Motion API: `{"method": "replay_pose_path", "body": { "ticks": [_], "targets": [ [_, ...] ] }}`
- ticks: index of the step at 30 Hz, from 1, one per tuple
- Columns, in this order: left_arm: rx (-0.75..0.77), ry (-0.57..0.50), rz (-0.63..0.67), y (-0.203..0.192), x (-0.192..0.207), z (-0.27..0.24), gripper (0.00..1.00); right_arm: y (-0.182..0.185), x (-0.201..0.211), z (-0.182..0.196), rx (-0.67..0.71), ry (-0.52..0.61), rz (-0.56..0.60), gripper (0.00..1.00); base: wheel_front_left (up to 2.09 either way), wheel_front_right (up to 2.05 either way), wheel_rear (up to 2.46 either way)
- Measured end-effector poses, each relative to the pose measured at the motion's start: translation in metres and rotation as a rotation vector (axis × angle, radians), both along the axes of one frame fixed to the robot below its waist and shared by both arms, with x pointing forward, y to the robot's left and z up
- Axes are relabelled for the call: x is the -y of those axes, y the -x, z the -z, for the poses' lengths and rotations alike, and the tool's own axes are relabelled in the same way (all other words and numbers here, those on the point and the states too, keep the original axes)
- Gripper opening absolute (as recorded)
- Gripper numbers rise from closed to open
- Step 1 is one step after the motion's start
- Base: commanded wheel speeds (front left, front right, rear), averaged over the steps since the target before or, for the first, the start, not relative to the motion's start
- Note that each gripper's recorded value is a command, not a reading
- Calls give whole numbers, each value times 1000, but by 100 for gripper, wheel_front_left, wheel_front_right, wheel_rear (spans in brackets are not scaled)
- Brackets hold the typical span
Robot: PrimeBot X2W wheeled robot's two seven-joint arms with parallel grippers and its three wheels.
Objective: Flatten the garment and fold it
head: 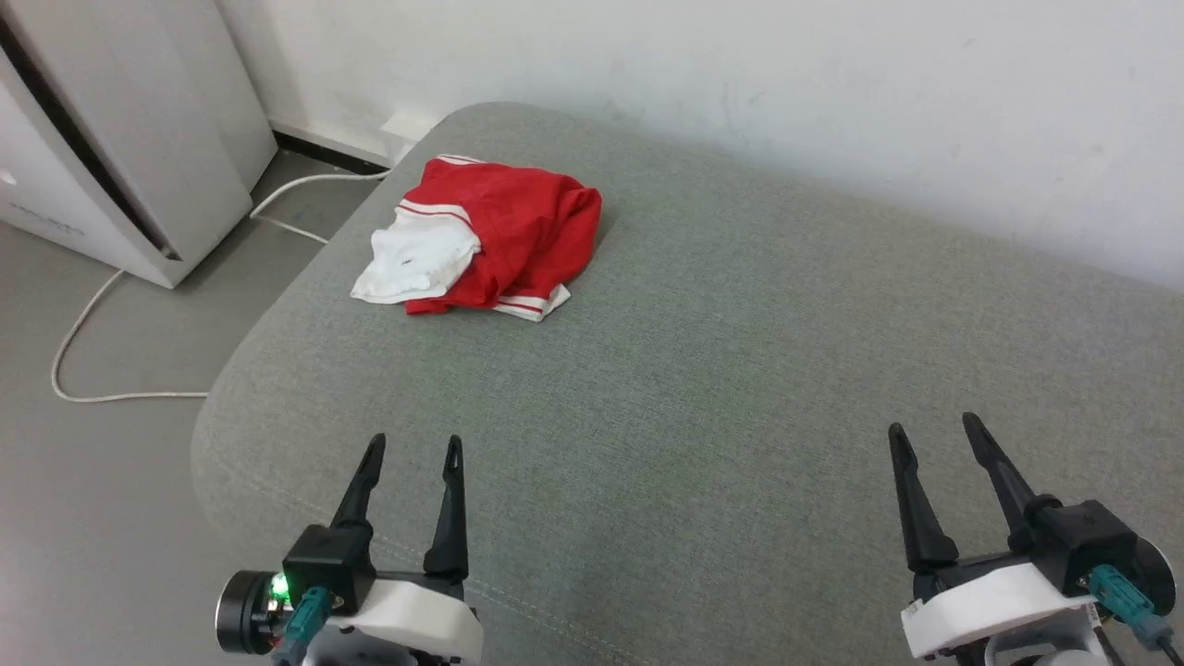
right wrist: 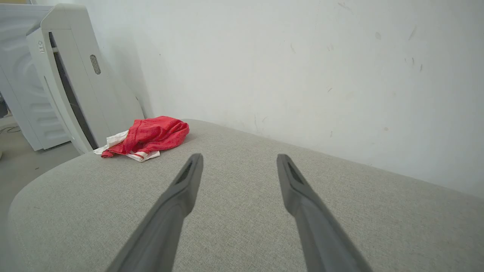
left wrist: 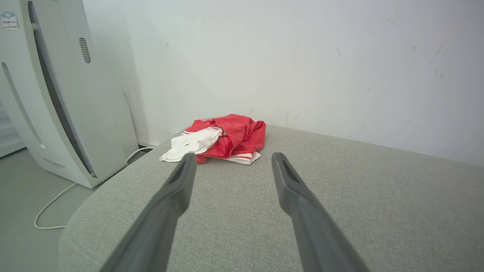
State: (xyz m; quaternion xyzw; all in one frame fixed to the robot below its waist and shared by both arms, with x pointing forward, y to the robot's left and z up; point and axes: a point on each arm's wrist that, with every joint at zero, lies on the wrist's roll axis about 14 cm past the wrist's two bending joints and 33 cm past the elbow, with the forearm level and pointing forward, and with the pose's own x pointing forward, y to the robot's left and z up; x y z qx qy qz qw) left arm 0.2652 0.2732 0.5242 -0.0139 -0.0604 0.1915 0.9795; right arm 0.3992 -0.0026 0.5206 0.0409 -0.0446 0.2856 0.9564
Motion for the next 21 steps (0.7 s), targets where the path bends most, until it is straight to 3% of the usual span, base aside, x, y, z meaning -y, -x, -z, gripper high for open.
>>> {"method": "replay_pose_path", "body": {
  "ticks": [21],
  "targets": [
    [17, 10, -47, 13, -7, 1, 100, 0, -20, 8, -17, -25, -55, 100, 0, 0, 0]
  ]
}}
